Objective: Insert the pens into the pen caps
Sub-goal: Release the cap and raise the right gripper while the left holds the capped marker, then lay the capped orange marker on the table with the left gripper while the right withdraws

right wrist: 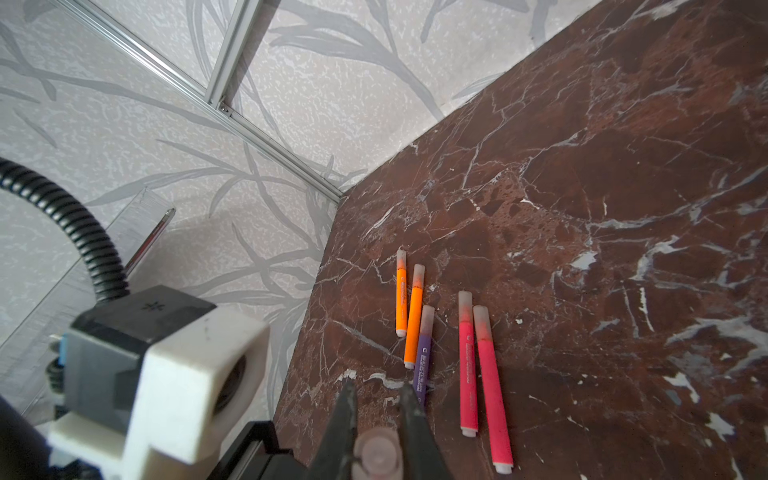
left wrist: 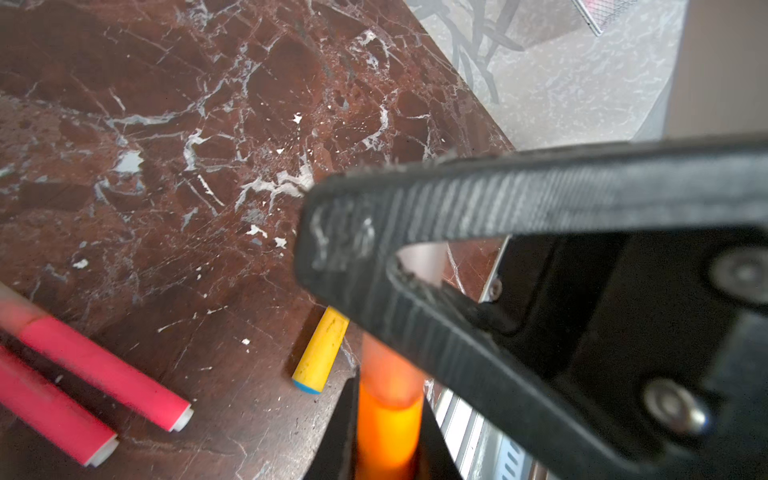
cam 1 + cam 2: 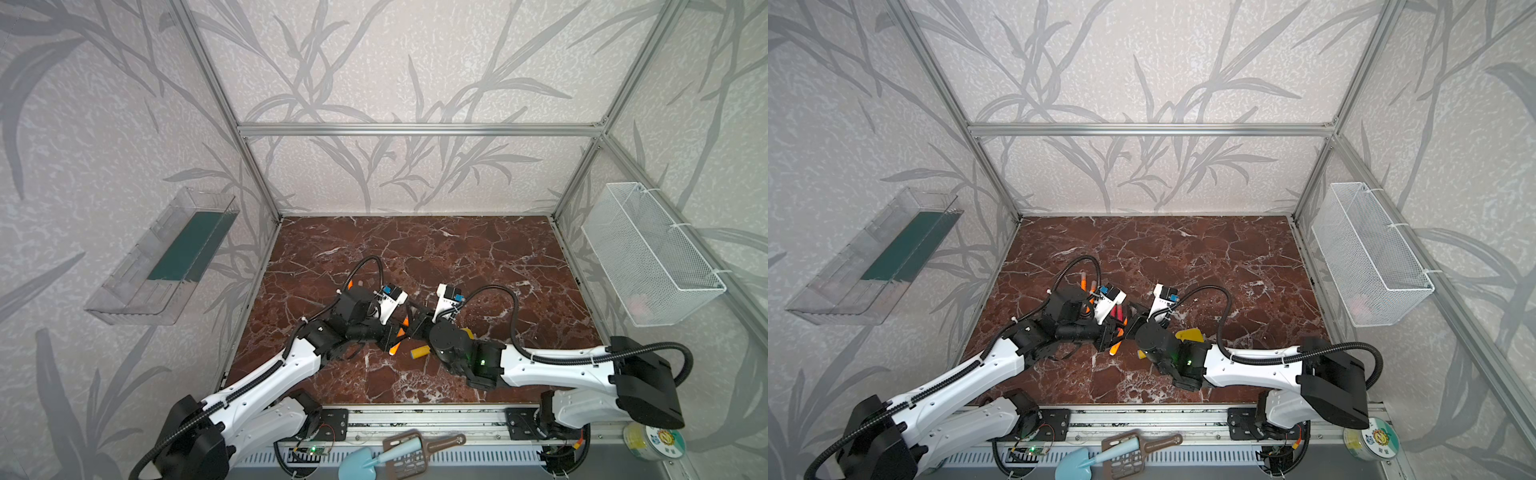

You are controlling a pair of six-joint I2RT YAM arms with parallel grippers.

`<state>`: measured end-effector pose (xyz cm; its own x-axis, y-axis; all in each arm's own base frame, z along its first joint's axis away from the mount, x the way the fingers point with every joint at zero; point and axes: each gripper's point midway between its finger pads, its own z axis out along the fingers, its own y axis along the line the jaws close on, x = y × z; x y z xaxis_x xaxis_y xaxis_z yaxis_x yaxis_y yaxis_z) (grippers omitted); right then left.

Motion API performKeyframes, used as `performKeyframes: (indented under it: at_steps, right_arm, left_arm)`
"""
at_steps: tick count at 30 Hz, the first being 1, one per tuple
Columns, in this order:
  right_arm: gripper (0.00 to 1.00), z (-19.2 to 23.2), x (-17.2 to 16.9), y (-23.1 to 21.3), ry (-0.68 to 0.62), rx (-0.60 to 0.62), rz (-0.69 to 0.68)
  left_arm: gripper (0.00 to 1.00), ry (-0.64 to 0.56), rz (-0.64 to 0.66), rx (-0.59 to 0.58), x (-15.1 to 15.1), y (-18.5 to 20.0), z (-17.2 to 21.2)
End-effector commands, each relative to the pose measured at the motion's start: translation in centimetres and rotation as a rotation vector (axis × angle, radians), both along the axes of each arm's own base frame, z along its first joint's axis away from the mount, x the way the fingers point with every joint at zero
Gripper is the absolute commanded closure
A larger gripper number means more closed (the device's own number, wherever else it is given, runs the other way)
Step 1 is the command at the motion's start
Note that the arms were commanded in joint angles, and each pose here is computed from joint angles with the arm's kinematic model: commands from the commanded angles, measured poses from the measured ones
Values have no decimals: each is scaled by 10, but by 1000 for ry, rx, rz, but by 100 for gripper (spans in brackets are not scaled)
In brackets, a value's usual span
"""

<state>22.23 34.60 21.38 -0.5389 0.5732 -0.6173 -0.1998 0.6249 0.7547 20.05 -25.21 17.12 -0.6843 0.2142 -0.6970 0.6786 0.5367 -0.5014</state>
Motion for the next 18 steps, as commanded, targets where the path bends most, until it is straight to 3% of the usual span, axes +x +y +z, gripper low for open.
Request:
performKeyframes:
  at_steps: [1, 3, 7, 10, 15, 18]
  right_arm:
    - [100, -26, -73, 15, 16, -122, 284]
    - [98, -18, -65, 5, -16, -135, 250]
    - [62, -4, -40, -21, -38, -160, 189]
    - [41, 12, -25, -54, -70, -197, 107]
    - [27, 31, -12, -106, -95, -281, 16]
    - [26, 31, -8, -130, -70, -329, -16]
  left_arm:
    - [100, -311, 614, -62, 123, 66, 75]
    - [100, -303, 597, -66, 120, 63, 71]
    - [100, -271, 549, -62, 112, 55, 53]
    - [100, -231, 556, -38, 110, 55, 23]
    - [100, -131, 557, 20, 113, 48, -41]
    - [100, -96, 542, 87, 115, 35, -71]
